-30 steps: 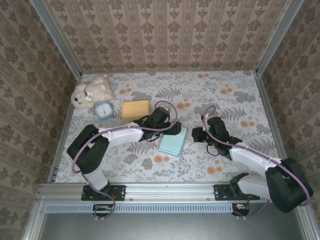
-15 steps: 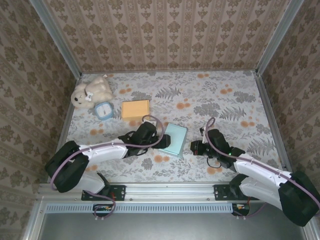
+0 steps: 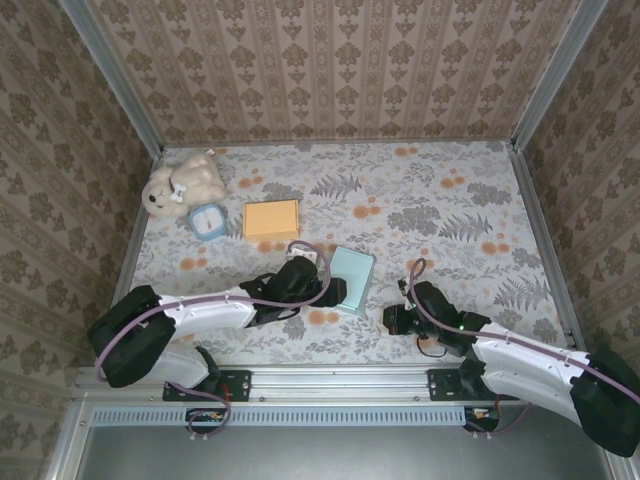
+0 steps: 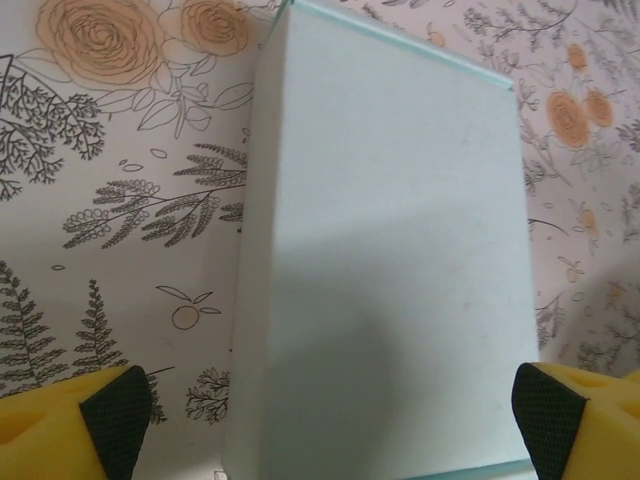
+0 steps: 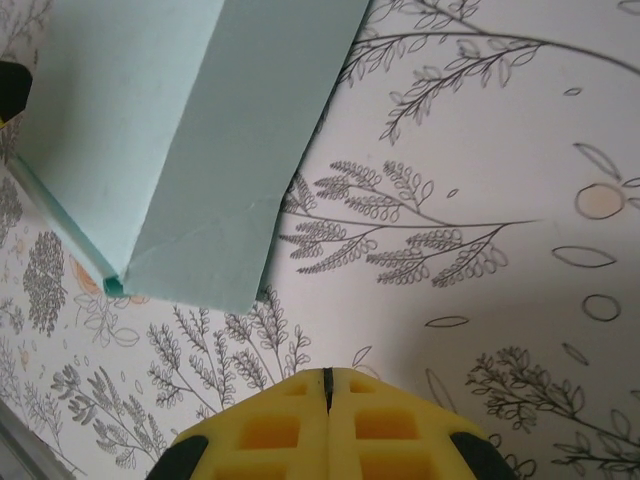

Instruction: Fold the paper box

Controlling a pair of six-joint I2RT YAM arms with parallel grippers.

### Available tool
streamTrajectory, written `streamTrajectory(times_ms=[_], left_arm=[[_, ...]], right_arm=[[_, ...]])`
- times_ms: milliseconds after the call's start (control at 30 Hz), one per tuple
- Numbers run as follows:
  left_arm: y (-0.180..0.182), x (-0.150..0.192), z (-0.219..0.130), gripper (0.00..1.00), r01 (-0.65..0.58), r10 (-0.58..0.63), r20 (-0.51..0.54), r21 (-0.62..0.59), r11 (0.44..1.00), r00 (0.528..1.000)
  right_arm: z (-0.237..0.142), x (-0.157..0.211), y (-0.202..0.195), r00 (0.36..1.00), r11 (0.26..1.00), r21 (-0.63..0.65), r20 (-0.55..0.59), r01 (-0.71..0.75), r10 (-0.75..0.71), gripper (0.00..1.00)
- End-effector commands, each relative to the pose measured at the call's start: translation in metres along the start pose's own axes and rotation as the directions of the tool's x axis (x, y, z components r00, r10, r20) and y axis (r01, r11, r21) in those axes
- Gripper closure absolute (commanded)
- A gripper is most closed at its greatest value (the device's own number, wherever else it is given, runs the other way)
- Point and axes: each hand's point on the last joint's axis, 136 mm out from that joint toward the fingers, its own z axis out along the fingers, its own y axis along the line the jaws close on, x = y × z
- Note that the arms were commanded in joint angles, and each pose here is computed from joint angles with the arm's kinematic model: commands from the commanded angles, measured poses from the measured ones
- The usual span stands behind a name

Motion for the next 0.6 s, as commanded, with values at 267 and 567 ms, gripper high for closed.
streamTrajectory(times_ms=[267,567], left_arm=[[-0.007,0.000,0.006,0.04,0.017,-0.017,0.017,-0.010,1.000,1.000],[-0.009,0.006,0.012,0.04,0.010,-0.010,0.007,-0.020,1.000,1.000]], right_arm=[[0.009,-0.004,0.016,1.000,1.000,-0.013,0.002,0.013,-0.012,1.00],[0.028,-0.003,0.025,0.999,1.000,-0.014,-0.041,0.016,-0.016,1.00]])
